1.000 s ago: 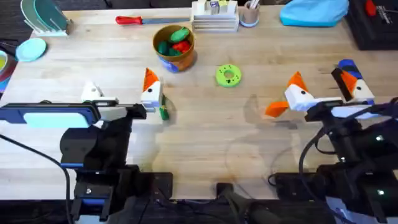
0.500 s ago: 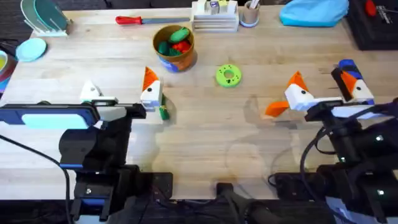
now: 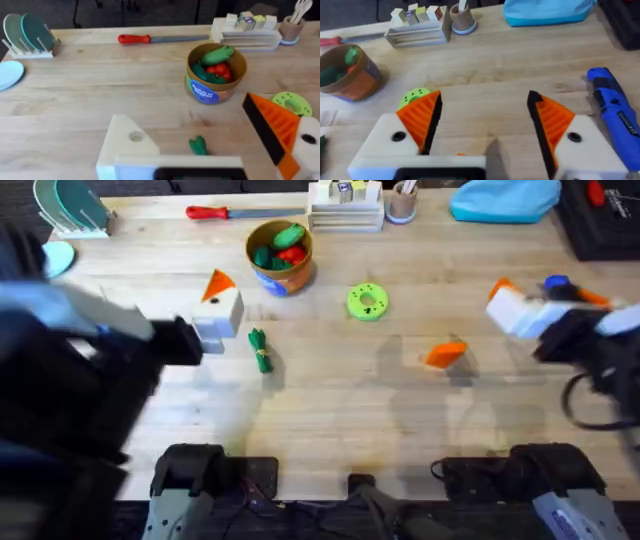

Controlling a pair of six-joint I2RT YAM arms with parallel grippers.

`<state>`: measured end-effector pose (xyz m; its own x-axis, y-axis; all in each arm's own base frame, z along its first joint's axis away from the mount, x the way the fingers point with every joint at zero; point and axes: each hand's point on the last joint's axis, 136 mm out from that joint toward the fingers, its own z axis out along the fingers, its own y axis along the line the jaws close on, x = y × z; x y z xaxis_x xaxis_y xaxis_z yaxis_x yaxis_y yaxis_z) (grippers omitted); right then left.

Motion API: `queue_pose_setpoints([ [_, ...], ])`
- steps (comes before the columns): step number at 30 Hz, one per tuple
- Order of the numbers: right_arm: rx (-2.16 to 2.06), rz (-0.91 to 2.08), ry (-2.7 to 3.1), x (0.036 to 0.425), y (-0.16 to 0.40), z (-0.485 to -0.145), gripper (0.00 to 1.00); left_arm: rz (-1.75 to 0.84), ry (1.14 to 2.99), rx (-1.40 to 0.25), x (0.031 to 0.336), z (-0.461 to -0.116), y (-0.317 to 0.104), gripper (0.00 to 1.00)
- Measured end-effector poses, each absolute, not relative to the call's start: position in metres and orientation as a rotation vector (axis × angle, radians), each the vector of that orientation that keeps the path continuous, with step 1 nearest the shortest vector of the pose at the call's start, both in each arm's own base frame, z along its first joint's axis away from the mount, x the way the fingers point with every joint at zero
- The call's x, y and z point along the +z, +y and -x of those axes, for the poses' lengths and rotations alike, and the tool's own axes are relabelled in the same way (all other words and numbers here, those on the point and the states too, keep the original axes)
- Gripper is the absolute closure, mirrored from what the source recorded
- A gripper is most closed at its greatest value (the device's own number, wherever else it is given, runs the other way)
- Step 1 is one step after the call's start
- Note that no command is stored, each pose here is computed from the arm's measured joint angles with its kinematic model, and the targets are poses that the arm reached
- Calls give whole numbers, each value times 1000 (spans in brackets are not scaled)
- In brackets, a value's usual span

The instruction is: Pick up the gripper from the table and insert it into the empty holder that is missing its gripper. Then pick up a screw, insert it into the mounting hole, and use the screwdriver to tighten it. Finally, clean up the table by picking up the vegetable and placing it into the bucket.

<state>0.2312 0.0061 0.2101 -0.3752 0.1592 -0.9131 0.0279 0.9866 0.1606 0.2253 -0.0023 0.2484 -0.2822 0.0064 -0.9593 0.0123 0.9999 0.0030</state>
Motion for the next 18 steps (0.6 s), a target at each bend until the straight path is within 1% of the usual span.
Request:
queue_pose_setpoints([
  [2, 135, -135, 2002, 226, 6, -234, 10, -17, 1962, -3, 253, -225, -2, 8],
  [5, 131, -141, 2086, 238, 6, -239, 10, -31, 2110, 3, 258, -226, -2, 9],
  [10, 128, -146, 2143, 255, 6, -254, 10, -34, 2202, 3, 272, -247, -3, 7],
  [14, 128, -147, 2153, 256, 6, -257, 10, 6, 2331, -28, 249, -248, -4, 8],
  [18, 128, -148, 2157, 255, 6, -257, 10, 183, 2488, -152, 219, -238, -12, 7],
])
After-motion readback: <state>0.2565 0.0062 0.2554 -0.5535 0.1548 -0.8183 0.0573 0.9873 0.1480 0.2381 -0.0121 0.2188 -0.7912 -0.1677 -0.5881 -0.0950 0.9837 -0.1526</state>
